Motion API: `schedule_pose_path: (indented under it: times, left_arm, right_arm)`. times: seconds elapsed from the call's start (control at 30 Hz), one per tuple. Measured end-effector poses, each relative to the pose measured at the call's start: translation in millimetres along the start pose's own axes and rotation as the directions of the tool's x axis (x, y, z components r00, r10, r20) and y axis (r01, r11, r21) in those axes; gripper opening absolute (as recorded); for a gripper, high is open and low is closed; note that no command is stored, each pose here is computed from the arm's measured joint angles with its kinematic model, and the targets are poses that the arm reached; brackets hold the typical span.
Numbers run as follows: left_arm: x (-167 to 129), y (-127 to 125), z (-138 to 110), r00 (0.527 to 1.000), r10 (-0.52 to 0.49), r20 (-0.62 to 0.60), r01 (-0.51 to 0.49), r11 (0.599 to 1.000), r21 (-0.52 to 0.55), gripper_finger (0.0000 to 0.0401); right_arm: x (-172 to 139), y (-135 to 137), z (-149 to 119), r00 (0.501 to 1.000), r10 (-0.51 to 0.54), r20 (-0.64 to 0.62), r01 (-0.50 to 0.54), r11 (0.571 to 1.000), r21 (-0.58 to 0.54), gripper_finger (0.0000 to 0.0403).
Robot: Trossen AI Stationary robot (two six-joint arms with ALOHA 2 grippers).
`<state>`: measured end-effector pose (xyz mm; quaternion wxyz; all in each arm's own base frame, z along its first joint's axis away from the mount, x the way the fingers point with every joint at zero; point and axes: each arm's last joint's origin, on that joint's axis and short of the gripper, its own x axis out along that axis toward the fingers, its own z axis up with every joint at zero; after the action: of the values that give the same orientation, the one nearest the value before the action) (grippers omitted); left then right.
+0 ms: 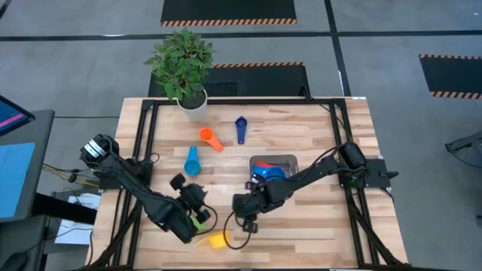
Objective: Nest measuring cups in basket
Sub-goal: Stack the yellow measuring cup on top of the blue measuring cup in the black bin
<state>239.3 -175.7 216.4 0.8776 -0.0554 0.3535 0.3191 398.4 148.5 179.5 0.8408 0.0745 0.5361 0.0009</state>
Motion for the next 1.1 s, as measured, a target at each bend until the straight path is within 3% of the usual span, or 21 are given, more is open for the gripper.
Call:
schedule_pose_path:
  times: [0.13, 0.23, 0.4, 0.53, 0.67, 0.87, 0.97, 1.1]
  left_arm:
    - [-1.2, -18.2, 4.9, 0.984, -0.176, -0.036, 0.177, 0.984, 0.035, 0.0086]
    - [4.3, -29.8, 3.9, 0.961, -0.260, -0.096, 0.261, 0.965, 0.006, 0.0086]
    - [24.5, -45.7, -16.4, 0.941, -0.264, -0.213, 0.277, 0.960, 0.032, 0.0087]
    - [26.2, -48.0, -19.4, 0.931, -0.273, -0.242, 0.286, 0.958, 0.022, 0.0086]
    - [13.5, -50.4, -7.3, 0.903, -0.347, -0.255, 0.357, 0.934, -0.009, 0.0087]
    - [-5.7, -69.6, -6.8, 0.730, -0.566, -0.383, 0.576, 0.811, -0.103, 0.0117]
    - [-9.4, -71.6, -8.6, 0.725, -0.578, -0.373, 0.586, 0.804, -0.107, 0.0149]
    - [-6.9, -69.4, -7.7, 0.767, -0.544, -0.339, 0.543, 0.833, -0.106, 0.0185]
  right_arm:
    - [-19.6, 1.7, -22.8, 0.980, -0.097, -0.176, 0.105, 0.994, 0.033, 0.0121]
    - [-36.1, 6.5, -49.0, 0.914, -0.243, -0.326, 0.266, 0.964, 0.026, 0.0116]
    - [-67.8, 19.3, -86.1, 0.764, -0.493, -0.416, 0.546, 0.838, 0.012, 0.0113]
    - [-91.0, 28.6, -104.2, 0.698, -0.592, -0.403, 0.669, 0.740, 0.071, 0.0113]
    - [-105.7, 38.9, -115.8, 0.736, -0.588, -0.334, 0.659, 0.737, 0.154, 0.0113]
    - [-115.3, 46.7, -144.6, 0.722, -0.640, -0.262, 0.690, 0.694, 0.207, 0.0113]
    - [-113.1, 46.7, -158.4, 0.707, -0.660, -0.254, 0.707, 0.666, 0.237, 0.0113]
    - [-111.3, 45.6, -171.2, 0.688, -0.676, -0.264, 0.725, 0.636, 0.263, 0.0113]
